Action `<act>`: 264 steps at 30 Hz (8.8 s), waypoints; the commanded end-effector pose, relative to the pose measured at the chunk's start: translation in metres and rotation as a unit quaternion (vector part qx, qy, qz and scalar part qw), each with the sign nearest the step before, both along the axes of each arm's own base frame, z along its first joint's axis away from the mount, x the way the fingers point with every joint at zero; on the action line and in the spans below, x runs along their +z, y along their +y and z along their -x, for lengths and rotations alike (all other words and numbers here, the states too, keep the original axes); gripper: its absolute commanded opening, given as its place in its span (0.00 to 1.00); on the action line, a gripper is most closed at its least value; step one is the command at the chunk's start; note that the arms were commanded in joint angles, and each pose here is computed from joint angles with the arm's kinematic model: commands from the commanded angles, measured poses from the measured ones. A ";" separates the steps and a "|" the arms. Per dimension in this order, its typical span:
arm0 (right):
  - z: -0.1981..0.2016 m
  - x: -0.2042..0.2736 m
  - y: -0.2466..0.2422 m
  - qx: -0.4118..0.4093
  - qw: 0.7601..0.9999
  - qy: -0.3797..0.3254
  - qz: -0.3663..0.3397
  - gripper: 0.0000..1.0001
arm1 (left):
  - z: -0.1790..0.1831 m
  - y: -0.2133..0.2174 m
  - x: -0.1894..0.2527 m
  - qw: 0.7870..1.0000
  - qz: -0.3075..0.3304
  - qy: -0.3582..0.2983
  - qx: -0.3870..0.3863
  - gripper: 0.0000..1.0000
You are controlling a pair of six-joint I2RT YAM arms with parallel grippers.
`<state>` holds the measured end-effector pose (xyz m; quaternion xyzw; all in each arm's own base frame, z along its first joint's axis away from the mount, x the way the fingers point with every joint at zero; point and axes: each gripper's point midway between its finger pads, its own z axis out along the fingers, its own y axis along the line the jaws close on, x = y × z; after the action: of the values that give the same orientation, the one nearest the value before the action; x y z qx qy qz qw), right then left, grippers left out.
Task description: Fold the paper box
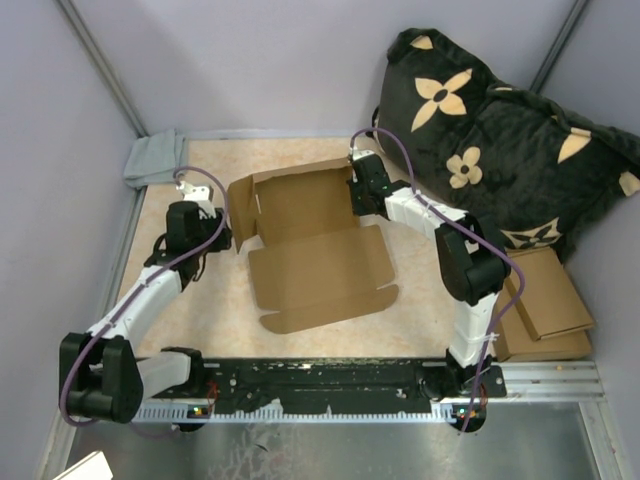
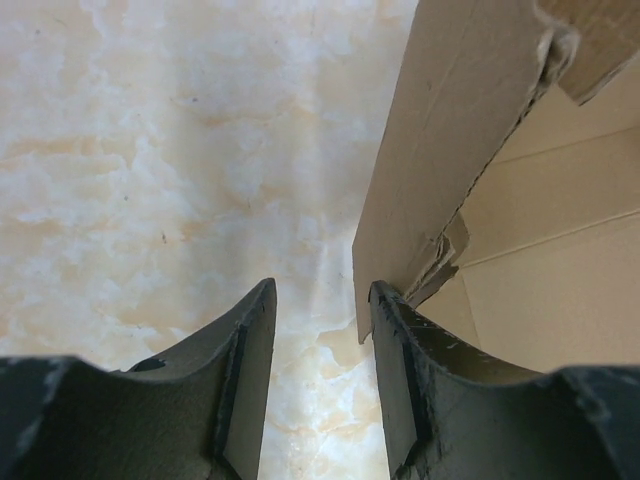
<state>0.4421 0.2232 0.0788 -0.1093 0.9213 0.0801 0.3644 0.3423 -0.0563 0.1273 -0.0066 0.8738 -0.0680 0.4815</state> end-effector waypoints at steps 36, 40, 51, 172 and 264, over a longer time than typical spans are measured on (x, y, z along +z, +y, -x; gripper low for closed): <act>0.018 0.022 0.024 0.075 0.994 -0.030 -0.073 0.01 | -0.044 -0.068 0.052 0.973 0.097 -0.137 -0.158 0.53; 0.020 0.024 0.030 0.085 0.992 -0.035 -0.082 0.01 | -0.049 -0.068 0.053 0.974 0.113 -0.142 -0.140 0.54; 0.028 0.021 0.038 0.091 0.993 -0.036 -0.072 0.01 | -0.074 -0.064 0.026 0.988 0.080 -0.106 -0.083 0.53; -0.103 0.005 0.006 -0.080 0.994 0.055 0.056 0.18 | 0.051 -0.059 0.086 0.991 0.119 -0.035 0.051 0.39; 0.127 0.119 0.082 0.128 0.991 0.045 -0.010 0.64 | 0.025 -0.079 0.105 0.989 0.133 -0.063 0.022 0.38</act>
<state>0.2489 0.3384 0.1684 -0.2119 0.9365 0.1885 0.2060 0.3141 -0.1355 0.2071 -0.0756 0.8469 -0.1540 0.5034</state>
